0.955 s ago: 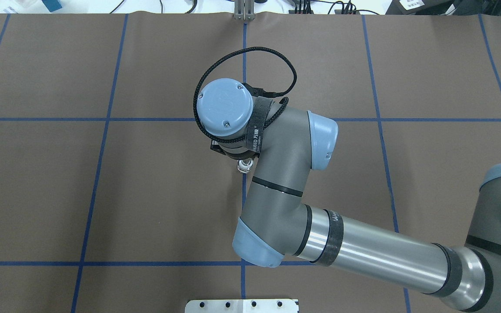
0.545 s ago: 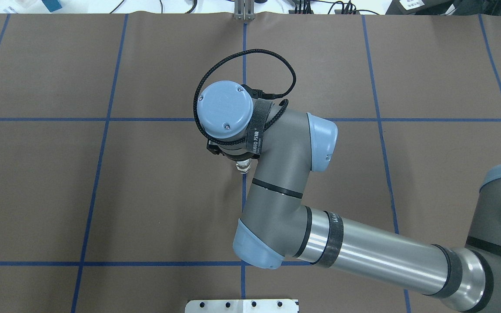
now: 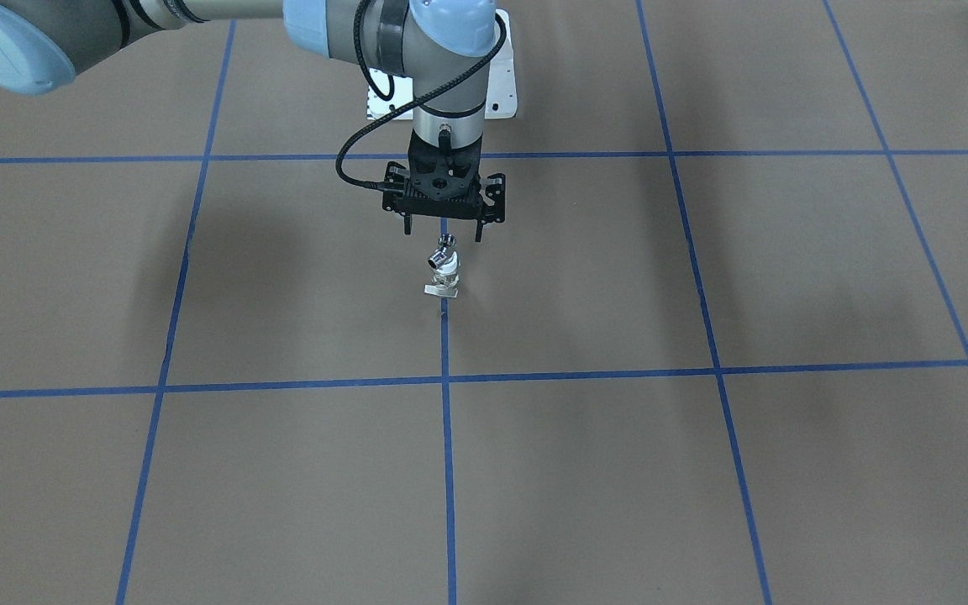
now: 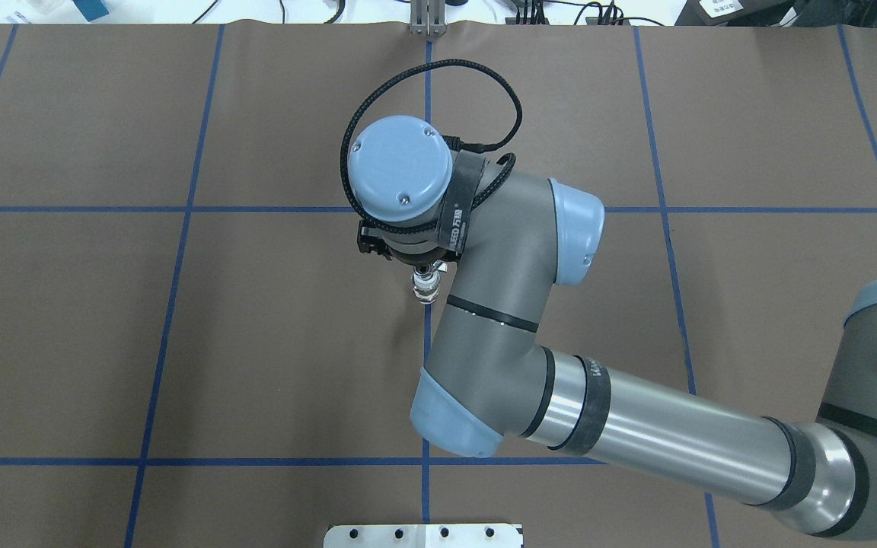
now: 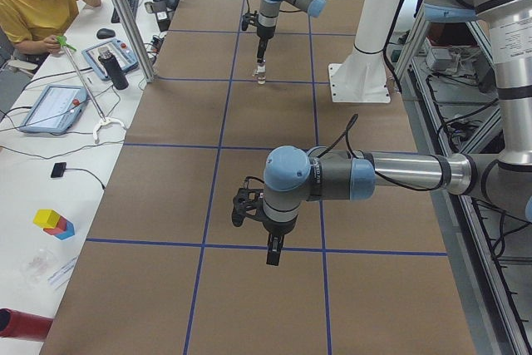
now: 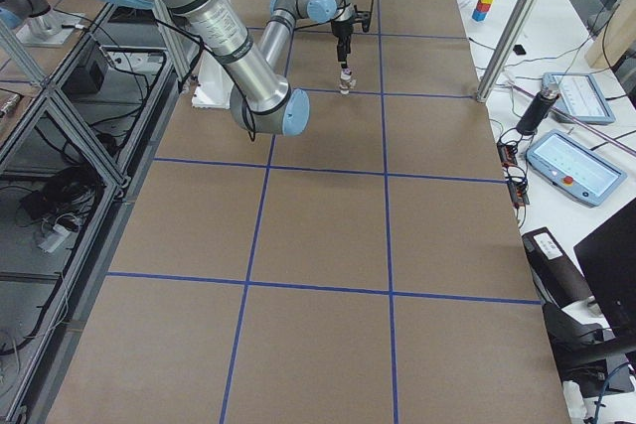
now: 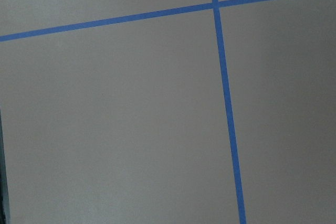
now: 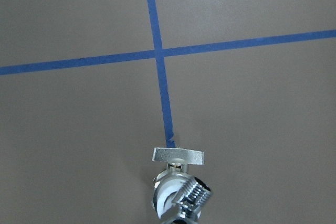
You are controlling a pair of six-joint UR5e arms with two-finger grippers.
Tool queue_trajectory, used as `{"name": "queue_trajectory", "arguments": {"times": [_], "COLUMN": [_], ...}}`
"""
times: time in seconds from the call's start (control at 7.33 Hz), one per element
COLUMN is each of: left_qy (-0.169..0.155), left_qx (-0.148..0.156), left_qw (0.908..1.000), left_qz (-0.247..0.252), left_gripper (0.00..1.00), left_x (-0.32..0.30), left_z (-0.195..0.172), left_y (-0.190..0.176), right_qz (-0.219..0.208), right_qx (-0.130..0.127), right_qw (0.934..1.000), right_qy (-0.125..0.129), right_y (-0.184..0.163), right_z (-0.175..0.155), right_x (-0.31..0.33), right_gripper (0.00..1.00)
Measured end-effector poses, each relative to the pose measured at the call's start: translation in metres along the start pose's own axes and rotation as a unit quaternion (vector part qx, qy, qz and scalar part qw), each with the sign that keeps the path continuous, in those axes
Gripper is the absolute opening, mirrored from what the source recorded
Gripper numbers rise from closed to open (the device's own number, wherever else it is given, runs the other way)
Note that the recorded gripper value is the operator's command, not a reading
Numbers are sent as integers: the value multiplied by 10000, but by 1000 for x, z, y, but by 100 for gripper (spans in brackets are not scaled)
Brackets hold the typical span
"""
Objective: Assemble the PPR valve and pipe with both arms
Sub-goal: 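Open the right gripper and lift the right arm away from the valve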
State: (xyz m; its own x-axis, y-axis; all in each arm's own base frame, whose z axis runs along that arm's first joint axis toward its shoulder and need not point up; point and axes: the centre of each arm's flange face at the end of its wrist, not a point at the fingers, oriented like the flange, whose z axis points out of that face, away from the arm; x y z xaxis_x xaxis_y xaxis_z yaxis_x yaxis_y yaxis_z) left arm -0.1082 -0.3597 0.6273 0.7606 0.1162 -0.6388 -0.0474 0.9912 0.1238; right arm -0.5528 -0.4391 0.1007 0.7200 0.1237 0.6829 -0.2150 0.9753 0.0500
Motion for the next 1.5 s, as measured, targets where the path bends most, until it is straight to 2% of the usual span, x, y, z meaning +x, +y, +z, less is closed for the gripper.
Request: {"name": "queue_trajectory", "arguments": {"times": [0.14,0.41,0.68,0.95,1.23,1.36,1.5], "left_qy": [11,48,80,78,52,41,38], "left_qx": [-54,-201,-227,-154,-25,-24,-75], "left_qw": [10000,9997,9990,9962,9970,9979,9988], "left_qz": [-46,-159,-372,-848,-777,-639,-475], "left_gripper": [100,100,100,100,100,100,100], "left_x": [-3,-13,-14,-9,0,9,21], "left_z": [5,18,20,15,5,5,8], "left_y": [2,12,12,5,-13,-22,-29], "right_qz": [-55,-269,-795,-1555,-2135,-2263,-2219], "right_qx": [-22,-154,-264,-368,-566,-625,-653], "right_qw": [9999,9991,9960,9870,9753,9720,9728], "right_qy": [-102,-285,-319,-162,-47,-41,-82], "right_y": [-26,-101,-183,-241,-255,-245,-221], "right_z": [-16,-48,-65,-60,-43,-29,-11], "right_x": [12,60,162,300,437,510,585], "right_gripper": [100,100,100,100,100,100,100]}}
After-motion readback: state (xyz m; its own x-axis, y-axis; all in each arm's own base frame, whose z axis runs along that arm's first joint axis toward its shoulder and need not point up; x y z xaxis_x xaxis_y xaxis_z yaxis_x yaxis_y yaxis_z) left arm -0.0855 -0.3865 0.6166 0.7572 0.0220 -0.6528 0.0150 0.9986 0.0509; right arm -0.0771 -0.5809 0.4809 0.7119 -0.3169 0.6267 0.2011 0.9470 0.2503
